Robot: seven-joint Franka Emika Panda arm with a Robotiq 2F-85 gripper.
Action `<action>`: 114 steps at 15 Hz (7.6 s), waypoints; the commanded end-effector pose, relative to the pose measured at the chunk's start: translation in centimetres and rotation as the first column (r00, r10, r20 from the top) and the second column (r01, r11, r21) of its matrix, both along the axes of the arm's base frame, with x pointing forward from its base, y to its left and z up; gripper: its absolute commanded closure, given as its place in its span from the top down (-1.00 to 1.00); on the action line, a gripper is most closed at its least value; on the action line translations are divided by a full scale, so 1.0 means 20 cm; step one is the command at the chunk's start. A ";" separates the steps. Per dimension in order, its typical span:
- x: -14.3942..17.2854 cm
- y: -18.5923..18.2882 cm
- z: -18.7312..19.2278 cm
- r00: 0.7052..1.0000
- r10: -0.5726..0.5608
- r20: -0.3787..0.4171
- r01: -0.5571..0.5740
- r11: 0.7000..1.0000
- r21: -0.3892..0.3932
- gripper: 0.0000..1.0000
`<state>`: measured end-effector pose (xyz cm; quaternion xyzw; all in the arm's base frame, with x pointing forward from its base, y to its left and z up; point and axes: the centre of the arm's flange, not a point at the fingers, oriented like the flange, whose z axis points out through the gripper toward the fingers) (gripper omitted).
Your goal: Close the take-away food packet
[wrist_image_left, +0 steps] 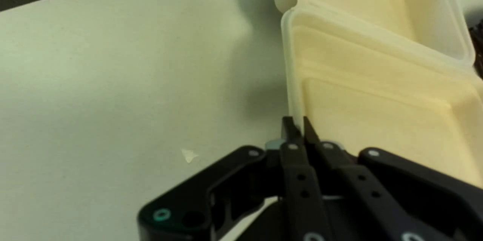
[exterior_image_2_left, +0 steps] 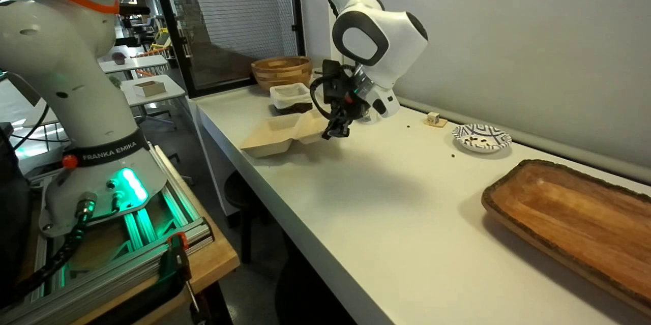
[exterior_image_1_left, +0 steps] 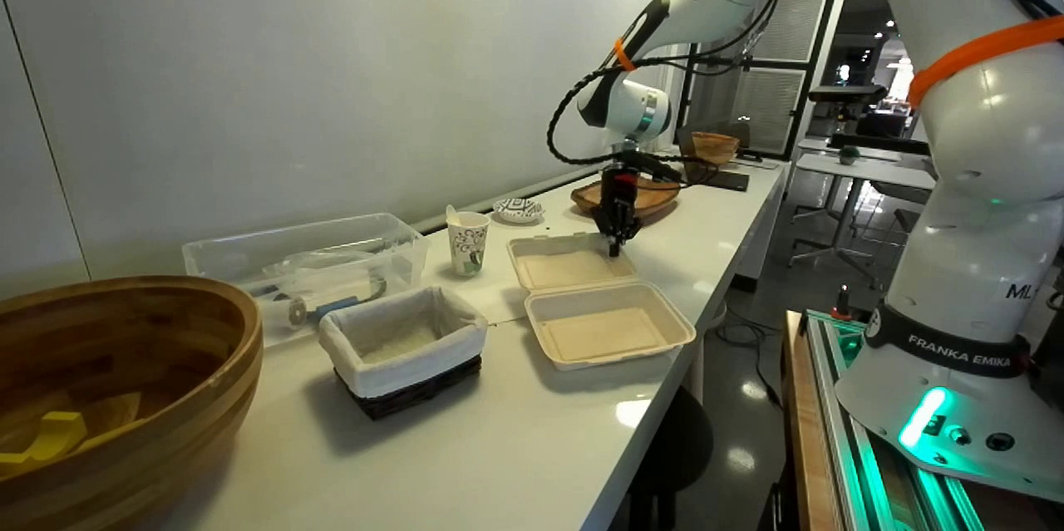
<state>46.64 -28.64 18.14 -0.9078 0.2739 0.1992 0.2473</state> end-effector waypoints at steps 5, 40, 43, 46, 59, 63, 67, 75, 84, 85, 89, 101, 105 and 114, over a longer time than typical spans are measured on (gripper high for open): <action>-0.49 -0.32 0.37 0.926 -0.310 0.214 0.312 0.950 0.028 -0.99; -0.33 -0.20 0.14 0.928 -0.044 0.370 0.339 0.511 -0.790 -0.99; -0.29 -0.11 0.25 0.922 0.056 0.383 0.316 0.462 -0.829 -0.99; -0.27 -0.06 0.36 0.890 0.165 0.425 0.337 0.392 -0.856 -0.99; -0.22 0.01 0.38 0.828 0.287 0.483 0.399 0.304 -0.865 -0.99; -0.24 -0.01 0.32 0.787 0.389 0.479 0.450 0.169 -0.877 -0.99; -0.33 -0.01 0.09 0.785 0.376 0.492 0.464 0.169 -0.869 -0.99; -0.46 0.03 -0.16 0.797 0.368 0.479 0.453 0.161 -0.877 -0.99; -0.43 0.20 -0.07 0.793 0.531 0.299 0.399 -0.081 -0.913 -0.99; -0.42 0.21 -0.10 0.793 0.538 0.285 0.389 -0.088 -0.917 -0.99; -0.41 0.23 -0.19 0.796 0.559 0.233 0.352 -0.113 -0.929 -0.99; -0.26 0.58 -0.11 0.697 0.680 0.228 0.346 -0.041 -0.937 0.66; -0.21 0.68 -0.09 0.659 0.712 0.242 0.341 0.003 -0.940 1.00; -0.20 0.74 -0.09 0.657 0.656 0.372 0.339 0.183 -0.923 1.00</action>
